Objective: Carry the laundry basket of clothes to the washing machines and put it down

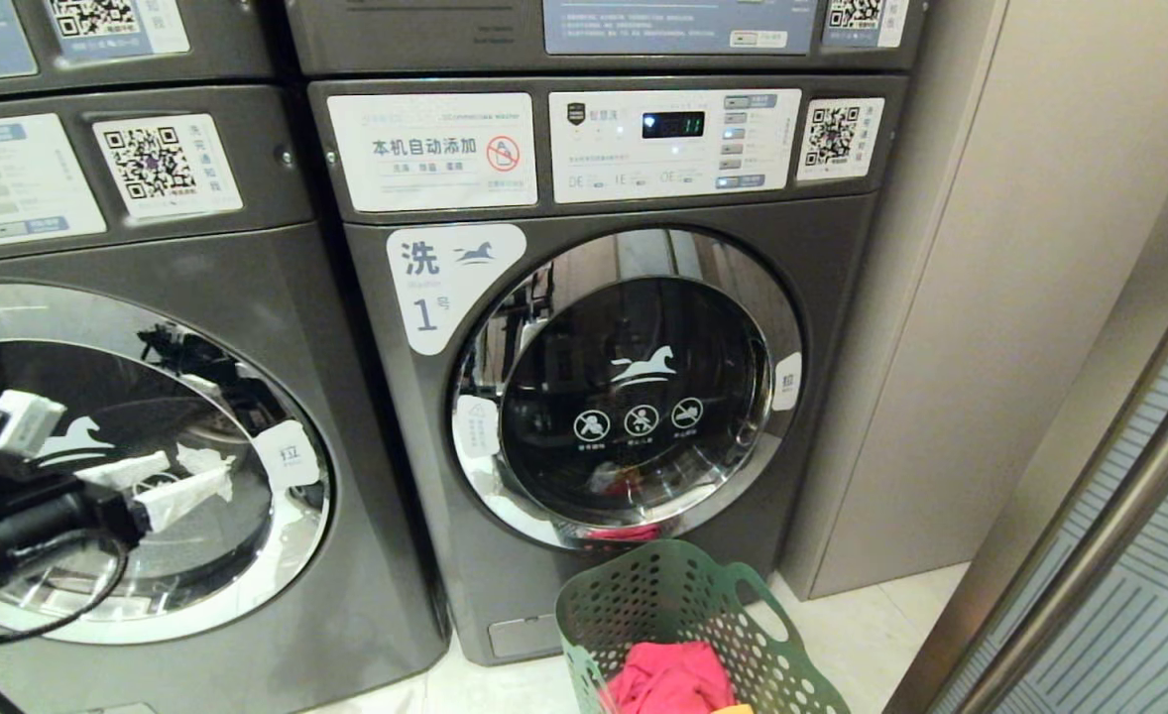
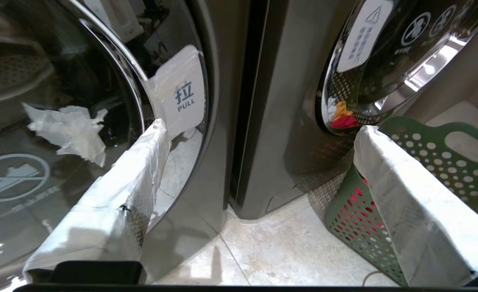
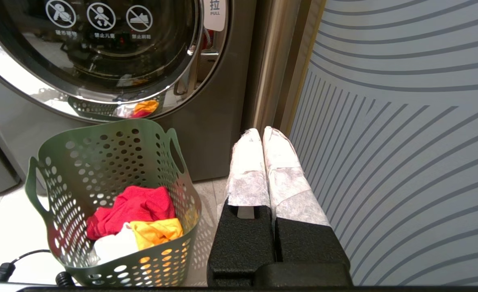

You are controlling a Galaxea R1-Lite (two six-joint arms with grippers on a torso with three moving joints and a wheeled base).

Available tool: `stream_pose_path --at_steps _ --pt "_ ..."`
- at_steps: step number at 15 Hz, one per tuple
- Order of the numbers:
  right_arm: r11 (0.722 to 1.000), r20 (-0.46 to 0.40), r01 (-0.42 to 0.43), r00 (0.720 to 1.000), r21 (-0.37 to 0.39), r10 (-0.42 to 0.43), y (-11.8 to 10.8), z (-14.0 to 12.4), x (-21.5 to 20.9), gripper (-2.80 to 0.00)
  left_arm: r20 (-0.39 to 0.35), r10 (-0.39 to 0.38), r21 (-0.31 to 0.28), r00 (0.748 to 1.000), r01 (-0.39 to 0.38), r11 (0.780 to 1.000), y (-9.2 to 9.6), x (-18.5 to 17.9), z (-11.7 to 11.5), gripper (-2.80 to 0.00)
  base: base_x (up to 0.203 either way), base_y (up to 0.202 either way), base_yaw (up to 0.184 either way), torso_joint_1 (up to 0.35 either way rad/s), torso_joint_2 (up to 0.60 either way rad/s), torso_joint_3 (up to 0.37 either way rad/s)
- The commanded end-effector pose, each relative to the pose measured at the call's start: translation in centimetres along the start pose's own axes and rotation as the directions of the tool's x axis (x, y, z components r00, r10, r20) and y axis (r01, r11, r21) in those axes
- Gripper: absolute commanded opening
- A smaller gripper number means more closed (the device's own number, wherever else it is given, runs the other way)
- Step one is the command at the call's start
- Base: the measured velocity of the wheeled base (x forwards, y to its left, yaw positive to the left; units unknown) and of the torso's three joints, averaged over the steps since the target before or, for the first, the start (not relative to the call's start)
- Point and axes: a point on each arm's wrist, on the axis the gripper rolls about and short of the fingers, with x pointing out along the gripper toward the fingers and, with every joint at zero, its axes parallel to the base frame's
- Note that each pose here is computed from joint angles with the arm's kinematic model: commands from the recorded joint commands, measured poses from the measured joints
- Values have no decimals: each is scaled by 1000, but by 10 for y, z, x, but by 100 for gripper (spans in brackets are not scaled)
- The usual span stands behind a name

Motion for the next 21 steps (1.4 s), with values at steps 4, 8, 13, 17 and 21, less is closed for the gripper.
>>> stream_pose_path --at_steps 4,8,13,17,21 --pt "1000 -1 0 1000 -1 0 0 0 0 -280 -39 -69 -18 997 69 997 23 47 -38 0 0 0 0 0 0 0" --pt "1000 -1 0 1000 -1 0 0 0 0 -280 -50 -72 11 996 73 997 37 65 -54 0 0 0 0 0 0 0" --pt "1000 -1 0 1000 -1 0 0 0 0 -280 -19 -65 78 998 67 995 58 89 -53 0 0 0 0 0 0 0" --pt "1000 -1 0 1000 -1 0 0 0 0 -280 -25 -73 67 997 75 995 64 97 -62 0 0 0 0 0 0 0" --pt "1000 -1 0 1000 -1 0 0 0 0 -280 -4 -92 74 996 92 993 67 111 -57 0 0 0 0 0 0 0"
